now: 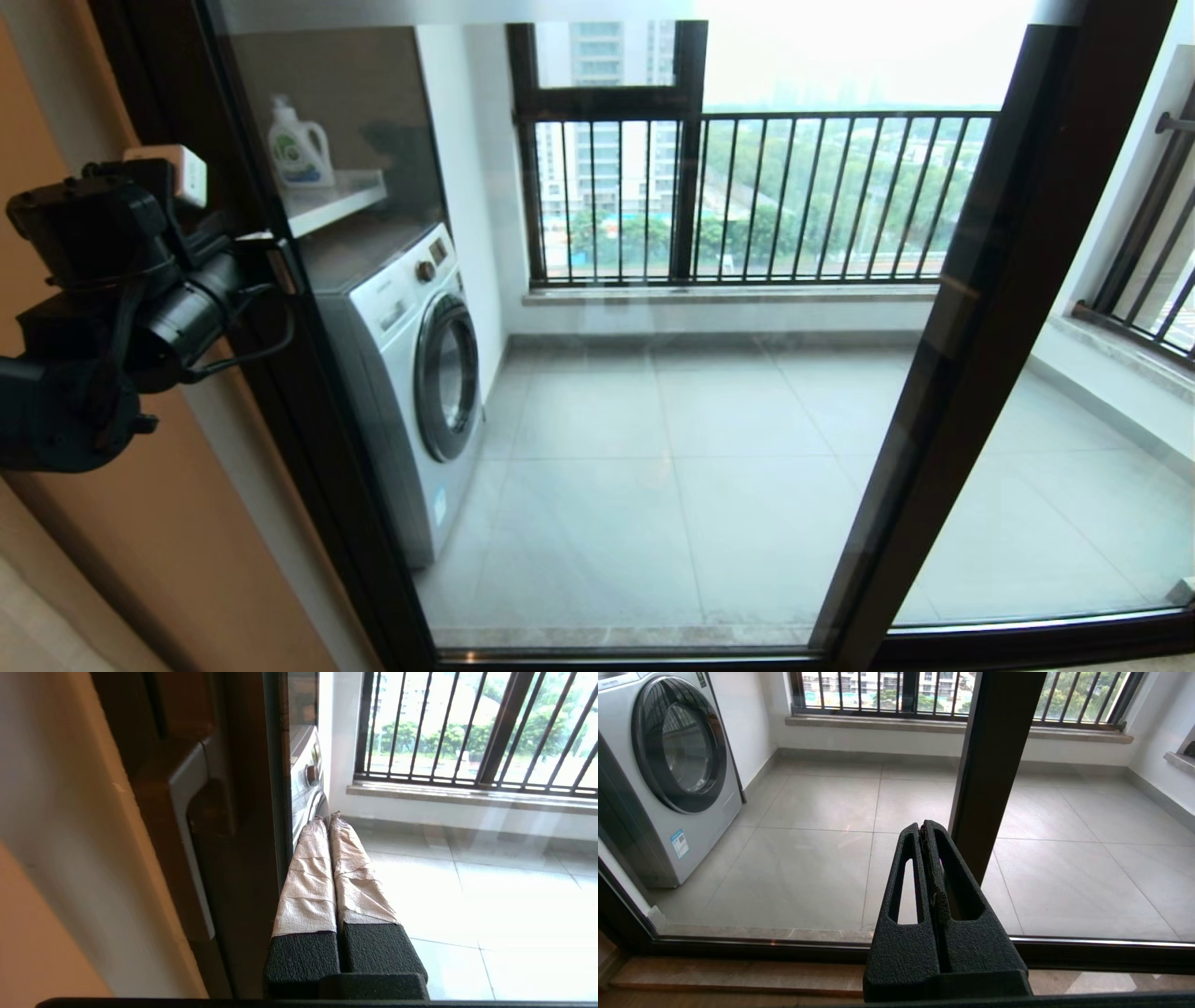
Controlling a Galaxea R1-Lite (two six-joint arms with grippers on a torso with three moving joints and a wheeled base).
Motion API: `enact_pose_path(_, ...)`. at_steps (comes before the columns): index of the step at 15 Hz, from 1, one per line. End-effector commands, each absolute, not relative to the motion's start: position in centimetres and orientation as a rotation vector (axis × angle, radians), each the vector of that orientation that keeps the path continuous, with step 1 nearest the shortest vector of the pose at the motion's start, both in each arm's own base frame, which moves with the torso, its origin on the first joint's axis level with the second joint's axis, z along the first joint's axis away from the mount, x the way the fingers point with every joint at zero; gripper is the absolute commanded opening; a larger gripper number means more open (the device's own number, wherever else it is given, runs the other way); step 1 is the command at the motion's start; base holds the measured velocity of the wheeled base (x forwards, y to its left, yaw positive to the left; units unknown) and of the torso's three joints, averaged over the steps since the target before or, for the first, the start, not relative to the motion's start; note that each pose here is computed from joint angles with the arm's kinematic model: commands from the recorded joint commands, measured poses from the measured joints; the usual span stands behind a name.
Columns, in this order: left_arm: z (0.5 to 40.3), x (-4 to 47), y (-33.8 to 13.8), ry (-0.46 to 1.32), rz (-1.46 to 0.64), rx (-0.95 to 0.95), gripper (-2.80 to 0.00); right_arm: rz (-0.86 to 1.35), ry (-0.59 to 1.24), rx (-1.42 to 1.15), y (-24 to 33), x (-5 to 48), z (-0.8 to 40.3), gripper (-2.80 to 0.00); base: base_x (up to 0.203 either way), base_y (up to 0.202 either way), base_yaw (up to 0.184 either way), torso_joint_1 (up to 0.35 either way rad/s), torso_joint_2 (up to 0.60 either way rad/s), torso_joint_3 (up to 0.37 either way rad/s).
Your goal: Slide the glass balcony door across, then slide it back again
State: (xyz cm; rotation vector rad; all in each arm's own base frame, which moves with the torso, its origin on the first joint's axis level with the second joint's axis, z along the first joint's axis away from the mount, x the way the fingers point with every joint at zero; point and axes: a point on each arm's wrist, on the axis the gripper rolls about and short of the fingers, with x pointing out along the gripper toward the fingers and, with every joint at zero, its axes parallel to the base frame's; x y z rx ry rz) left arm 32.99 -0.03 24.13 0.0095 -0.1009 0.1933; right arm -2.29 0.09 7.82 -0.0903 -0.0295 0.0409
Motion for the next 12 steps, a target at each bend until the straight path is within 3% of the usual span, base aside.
enact_pose_path(1,25.4,30.9,1.3,-0.137,0.216,0.009,-2.8,0.042,-0.017,-0.091,0.1,-2.2,7.5,-2.8,0.0,0.0,0.0,0.0,0.0,0.0)
enact_pose_path(7,24.0,28.9,6.1,-0.088,0.153,0.023,-2.8,0.042,-0.017,-0.091,0.1,-2.2,7.5,-2.8,0.0,0.0,0.0,0.0,0.0,0.0)
enact_pose_path(12,21.8,31.0,7.8,-0.02,0.14,0.015,-2.8,0.042,-0.017,-0.091,0.1,-2.2,7.5,-2.8,0.0,0.0,0.0,0.0,0.0,0.0)
